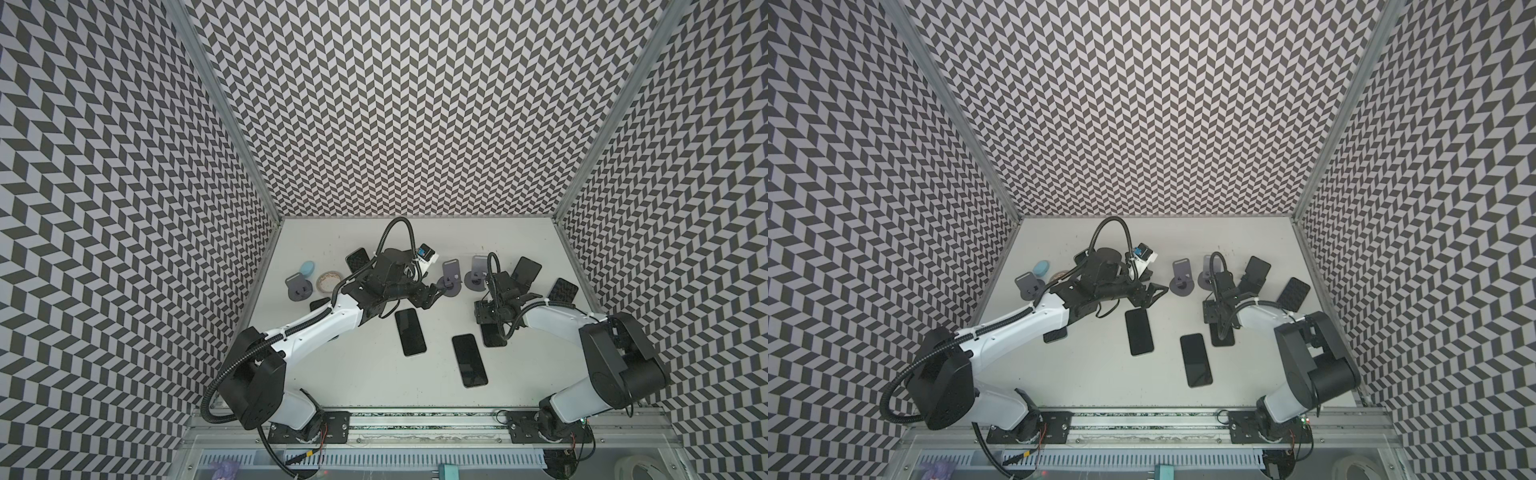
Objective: Remove the phone from the phone stand
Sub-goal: 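Lower the purple-framed phone flat onto the table with the right gripper, then open the right gripper and lift it off the purple-framed phone, then move both grippers forward toward teal-framed phones standing on stands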
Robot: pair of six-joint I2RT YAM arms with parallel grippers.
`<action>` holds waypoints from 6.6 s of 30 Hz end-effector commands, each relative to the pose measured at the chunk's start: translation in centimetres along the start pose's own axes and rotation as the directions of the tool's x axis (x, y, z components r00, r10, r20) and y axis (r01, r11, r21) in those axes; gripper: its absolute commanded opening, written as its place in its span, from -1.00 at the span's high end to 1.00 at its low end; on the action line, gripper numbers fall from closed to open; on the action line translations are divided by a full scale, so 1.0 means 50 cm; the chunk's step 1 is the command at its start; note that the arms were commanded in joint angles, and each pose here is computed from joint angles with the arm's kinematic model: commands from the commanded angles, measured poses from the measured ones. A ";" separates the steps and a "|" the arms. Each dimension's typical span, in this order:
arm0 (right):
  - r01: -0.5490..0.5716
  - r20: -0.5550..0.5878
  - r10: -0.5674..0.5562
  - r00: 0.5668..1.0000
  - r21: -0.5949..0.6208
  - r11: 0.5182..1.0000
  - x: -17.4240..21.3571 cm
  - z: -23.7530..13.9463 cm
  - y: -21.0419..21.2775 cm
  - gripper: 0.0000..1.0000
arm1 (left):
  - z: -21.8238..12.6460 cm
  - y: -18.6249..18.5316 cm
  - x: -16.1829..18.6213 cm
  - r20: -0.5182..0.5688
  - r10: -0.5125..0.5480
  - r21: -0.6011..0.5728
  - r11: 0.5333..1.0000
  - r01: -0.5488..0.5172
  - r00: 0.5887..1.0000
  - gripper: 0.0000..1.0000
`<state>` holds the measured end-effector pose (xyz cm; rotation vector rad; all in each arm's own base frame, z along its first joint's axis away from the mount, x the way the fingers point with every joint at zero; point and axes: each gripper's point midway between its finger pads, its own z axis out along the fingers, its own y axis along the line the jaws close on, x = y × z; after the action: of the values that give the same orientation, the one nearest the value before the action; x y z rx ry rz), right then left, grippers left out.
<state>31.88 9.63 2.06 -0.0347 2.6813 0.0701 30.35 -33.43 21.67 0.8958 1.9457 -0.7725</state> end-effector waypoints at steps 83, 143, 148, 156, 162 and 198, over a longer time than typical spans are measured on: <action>-0.018 0.043 0.019 0.999 -0.021 1.000 -0.013 -0.013 0.001 -0.83 | 0.002 -0.002 -0.007 -0.010 0.031 -0.018 0.999 -0.031 0.999 -0.57; 0.254 0.404 -0.041 0.914 -0.488 0.835 -0.141 -0.309 0.482 -0.79 | -0.248 0.245 -0.003 0.310 -0.158 -0.592 0.740 0.320 0.938 -0.68; 0.276 0.447 -0.021 0.894 -0.514 0.812 -0.165 -0.303 0.512 -0.48 | -0.260 0.262 0.075 0.359 -0.293 -0.591 0.663 0.459 0.886 -0.56; 0.374 0.471 -0.105 0.876 -0.525 0.765 -0.199 -0.288 0.588 -0.40 | -0.282 0.305 0.193 0.523 -0.414 -0.506 0.553 0.662 0.745 0.01; 0.426 0.507 -0.119 0.854 -0.547 0.721 -0.219 -0.285 0.631 -0.40 | -0.273 0.347 0.233 0.531 -0.518 -0.388 0.555 0.736 0.670 0.20; 0.496 0.540 -0.147 0.829 -0.589 0.638 -0.270 -0.217 0.702 -0.38 | -0.195 0.391 0.370 0.361 -0.625 -0.256 0.647 0.718 0.692 0.32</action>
<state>37.08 43.64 17.91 -0.6756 2.0416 0.8707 34.01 -9.42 5.75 -0.2507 2.1416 -0.8080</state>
